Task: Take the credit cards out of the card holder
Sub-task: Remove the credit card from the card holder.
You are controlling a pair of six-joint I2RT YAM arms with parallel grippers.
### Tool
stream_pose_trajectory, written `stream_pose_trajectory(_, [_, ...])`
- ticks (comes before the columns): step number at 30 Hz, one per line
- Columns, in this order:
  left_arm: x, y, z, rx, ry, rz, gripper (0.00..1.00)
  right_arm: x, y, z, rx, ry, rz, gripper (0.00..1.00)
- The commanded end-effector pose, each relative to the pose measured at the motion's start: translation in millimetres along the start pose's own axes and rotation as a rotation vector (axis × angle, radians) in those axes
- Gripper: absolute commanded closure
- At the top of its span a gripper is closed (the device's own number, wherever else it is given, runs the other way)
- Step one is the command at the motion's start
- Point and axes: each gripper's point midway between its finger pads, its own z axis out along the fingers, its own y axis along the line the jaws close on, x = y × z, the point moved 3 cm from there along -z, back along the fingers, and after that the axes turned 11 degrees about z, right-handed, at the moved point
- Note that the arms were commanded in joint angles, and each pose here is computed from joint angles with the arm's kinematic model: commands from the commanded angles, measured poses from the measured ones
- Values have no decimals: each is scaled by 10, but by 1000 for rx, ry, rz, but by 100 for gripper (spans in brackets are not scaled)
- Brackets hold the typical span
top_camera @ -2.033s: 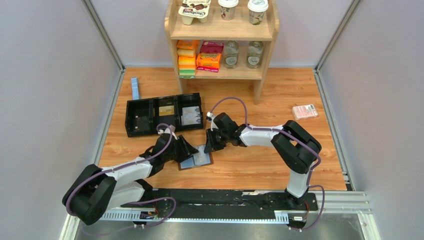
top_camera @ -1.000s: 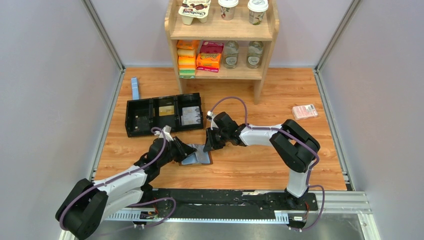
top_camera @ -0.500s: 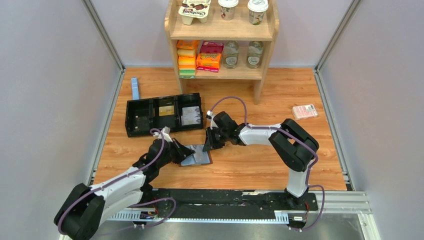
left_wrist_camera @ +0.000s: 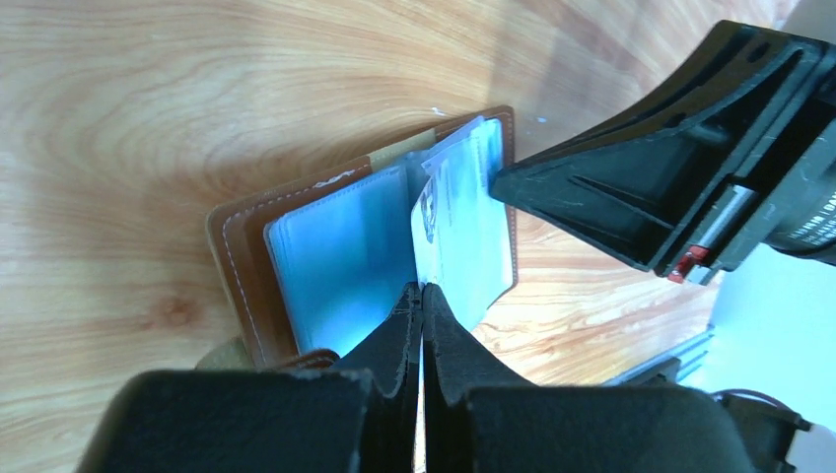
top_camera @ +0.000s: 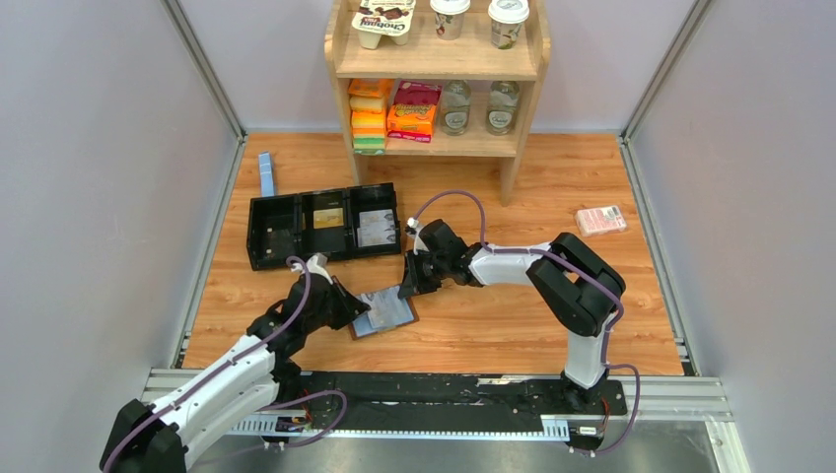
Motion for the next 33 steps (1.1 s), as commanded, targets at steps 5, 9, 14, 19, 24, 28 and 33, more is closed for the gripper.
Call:
stream_pose_trajectory(5, [-33,297,-163,-243,58,164,100,230,-544,68,216,54,14,86])
stream_pose_trajectory(9, [-120,277,-210,-270,58,224,100,197,-504,41,208,48,1,86])
stream_pose_trajectory(14, [-283,184,-340,-281,47,326,100,144,-425,-21,191,28,-23,85])
stream_pose_trajectory(19, [-416,100,-462,-279,37,421,100,60,-286,-121,168,1,-55,83])
stream_pose_trajectory(24, [-579,-212,-592,-150,25,565,100,-107,34,-389,77,-75,-159,72])
stream_pose_trajectory(28, [-677,-552,-730,33,5,735,100,-243,420,-748,-46,-168,-298,55])
stream_pose_trajectory(33, [-672,-1025,-989,343,7,972,100,-280,872,-1271,-215,-284,-516,39])
